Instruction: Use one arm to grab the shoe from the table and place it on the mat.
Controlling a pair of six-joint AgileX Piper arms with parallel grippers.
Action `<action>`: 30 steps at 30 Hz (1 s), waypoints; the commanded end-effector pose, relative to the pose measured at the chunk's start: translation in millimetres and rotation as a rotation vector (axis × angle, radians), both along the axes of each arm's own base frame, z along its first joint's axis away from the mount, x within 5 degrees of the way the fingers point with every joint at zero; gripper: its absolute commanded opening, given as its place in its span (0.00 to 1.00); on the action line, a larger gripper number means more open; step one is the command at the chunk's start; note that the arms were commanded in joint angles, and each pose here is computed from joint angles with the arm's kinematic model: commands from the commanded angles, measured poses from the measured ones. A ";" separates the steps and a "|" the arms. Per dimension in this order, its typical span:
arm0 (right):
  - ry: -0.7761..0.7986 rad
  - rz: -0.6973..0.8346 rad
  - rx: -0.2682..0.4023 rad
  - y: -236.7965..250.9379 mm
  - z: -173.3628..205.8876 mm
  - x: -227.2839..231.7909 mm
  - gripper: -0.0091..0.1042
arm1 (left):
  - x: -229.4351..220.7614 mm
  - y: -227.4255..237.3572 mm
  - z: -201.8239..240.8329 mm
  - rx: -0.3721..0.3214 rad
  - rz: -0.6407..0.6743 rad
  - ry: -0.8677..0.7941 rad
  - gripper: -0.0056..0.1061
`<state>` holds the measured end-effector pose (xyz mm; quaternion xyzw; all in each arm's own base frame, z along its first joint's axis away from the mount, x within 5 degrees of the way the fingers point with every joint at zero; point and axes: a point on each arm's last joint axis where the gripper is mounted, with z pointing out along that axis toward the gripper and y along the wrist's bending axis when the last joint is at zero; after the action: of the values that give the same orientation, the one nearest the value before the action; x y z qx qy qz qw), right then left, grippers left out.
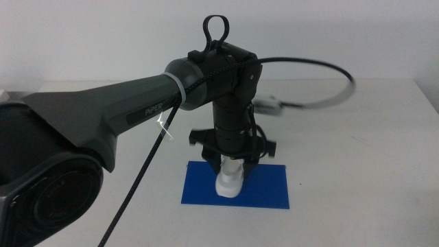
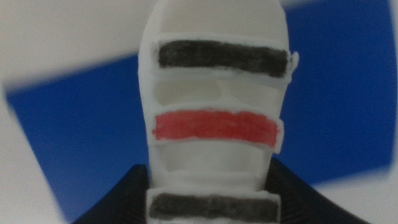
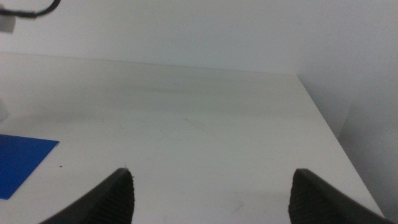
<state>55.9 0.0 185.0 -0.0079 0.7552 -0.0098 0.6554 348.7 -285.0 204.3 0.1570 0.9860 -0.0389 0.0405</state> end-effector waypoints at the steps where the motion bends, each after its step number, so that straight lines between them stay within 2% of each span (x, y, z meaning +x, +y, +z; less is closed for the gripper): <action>1: -0.097 -0.002 -0.018 -0.3 6.7 -0.9 0.65 | -8.6 1.3 37.8 -0.087 0.430 0.028 0.04; 4: -0.097 -0.002 -0.018 -0.3 6.7 -0.9 0.65 | -10.5 -1.6 38.1 -0.145 0.954 0.125 0.04; 6: -0.097 -0.002 -0.018 -0.3 6.7 -0.9 0.65 | -10.3 -1.3 38.1 -0.156 1.212 0.156 0.04; 7: -0.097 -0.002 -0.018 -0.3 6.7 -0.9 0.65 | -10.1 -1.0 38.0 -0.162 1.338 0.168 0.04; 11: -0.097 -0.002 -0.018 -0.3 6.7 -0.9 0.65 | -8.9 0.5 37.9 -0.179 1.707 0.193 0.04; 12: -0.097 -0.002 -0.018 -0.3 6.7 -0.9 0.65 | -8.8 0.7 37.9 -0.181 1.747 0.195 0.04; 25: -0.097 -0.002 -0.018 -0.3 6.7 -0.9 0.65 | -2.3 8.3 38.0 -0.179 1.725 0.065 0.04; 27: -0.097 -0.002 -0.018 -0.3 6.7 -0.9 0.65 | -1.4 7.6 37.8 -0.192 1.724 0.065 0.04; 28: -0.097 -0.002 -0.018 -0.3 6.7 -0.9 0.65 | 0.6 3.0 35.5 -0.233 1.725 0.095 0.04; 30: -0.097 -0.002 -0.018 -0.3 6.7 -0.9 0.65 | 0.7 -0.9 31.6 -0.242 1.731 0.132 0.04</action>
<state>55.9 0.0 185.0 -0.0079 0.7552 -0.0098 0.6554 352.4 -283.1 203.2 -0.6472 0.7599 -0.0576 0.0185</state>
